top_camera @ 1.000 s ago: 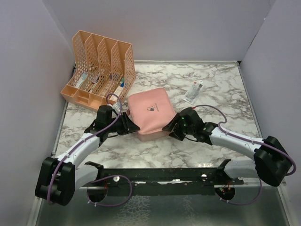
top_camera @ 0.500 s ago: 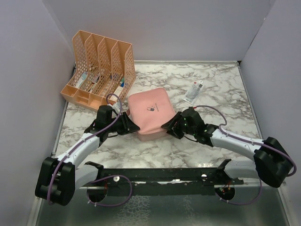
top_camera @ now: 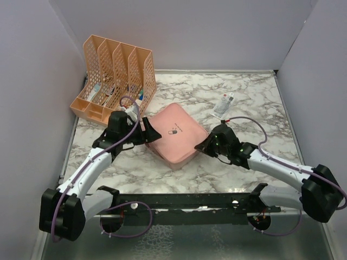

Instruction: Organize the medicine kit

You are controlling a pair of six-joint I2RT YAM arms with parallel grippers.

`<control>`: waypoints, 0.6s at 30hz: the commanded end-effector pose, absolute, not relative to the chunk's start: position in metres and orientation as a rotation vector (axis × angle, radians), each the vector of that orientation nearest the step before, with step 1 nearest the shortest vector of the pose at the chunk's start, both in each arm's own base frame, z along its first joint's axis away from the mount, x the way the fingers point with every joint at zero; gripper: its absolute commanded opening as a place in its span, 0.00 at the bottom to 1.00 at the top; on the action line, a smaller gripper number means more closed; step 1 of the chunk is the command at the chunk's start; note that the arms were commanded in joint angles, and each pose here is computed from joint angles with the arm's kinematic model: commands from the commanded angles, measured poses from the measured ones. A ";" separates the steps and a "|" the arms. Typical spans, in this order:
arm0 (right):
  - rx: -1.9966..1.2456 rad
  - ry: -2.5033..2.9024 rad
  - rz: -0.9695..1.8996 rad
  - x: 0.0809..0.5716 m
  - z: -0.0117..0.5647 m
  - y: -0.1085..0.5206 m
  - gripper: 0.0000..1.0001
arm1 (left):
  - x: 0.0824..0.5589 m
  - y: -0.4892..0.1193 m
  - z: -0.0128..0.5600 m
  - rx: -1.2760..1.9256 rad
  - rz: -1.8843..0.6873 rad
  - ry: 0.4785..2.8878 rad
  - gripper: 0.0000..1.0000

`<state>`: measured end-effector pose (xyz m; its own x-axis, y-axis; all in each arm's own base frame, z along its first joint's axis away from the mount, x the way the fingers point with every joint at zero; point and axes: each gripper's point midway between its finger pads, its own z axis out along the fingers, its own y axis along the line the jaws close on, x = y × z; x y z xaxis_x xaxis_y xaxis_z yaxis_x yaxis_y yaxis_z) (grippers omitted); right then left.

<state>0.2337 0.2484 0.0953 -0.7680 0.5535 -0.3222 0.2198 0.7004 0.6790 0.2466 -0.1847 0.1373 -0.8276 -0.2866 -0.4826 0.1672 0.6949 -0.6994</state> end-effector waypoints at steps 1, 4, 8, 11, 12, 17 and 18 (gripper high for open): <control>0.030 2.432 0.554 0.223 0.087 0.210 0.01 | 0.275 -0.165 0.172 0.054 -0.807 2.200 0.76; -0.131 2.465 0.423 0.222 0.084 0.193 0.01 | 0.294 -0.162 0.191 0.123 -0.733 2.117 0.81; -0.146 2.457 0.255 0.236 0.087 0.175 0.01 | 0.313 -0.154 0.180 0.126 -0.630 2.153 0.82; -0.141 2.410 0.152 0.256 0.098 0.165 0.02 | 0.314 -0.159 0.160 0.114 -0.651 2.245 0.80; -0.144 2.397 0.137 0.262 0.102 0.164 0.02 | 0.311 -0.162 0.155 0.111 -0.677 2.268 0.77; -0.137 2.386 0.161 0.286 0.105 0.174 0.01 | 0.294 -0.175 0.137 0.059 -0.809 2.342 0.60; -0.127 2.391 0.176 0.288 0.104 0.178 0.01 | 0.290 -0.178 0.136 0.051 -0.842 2.345 0.58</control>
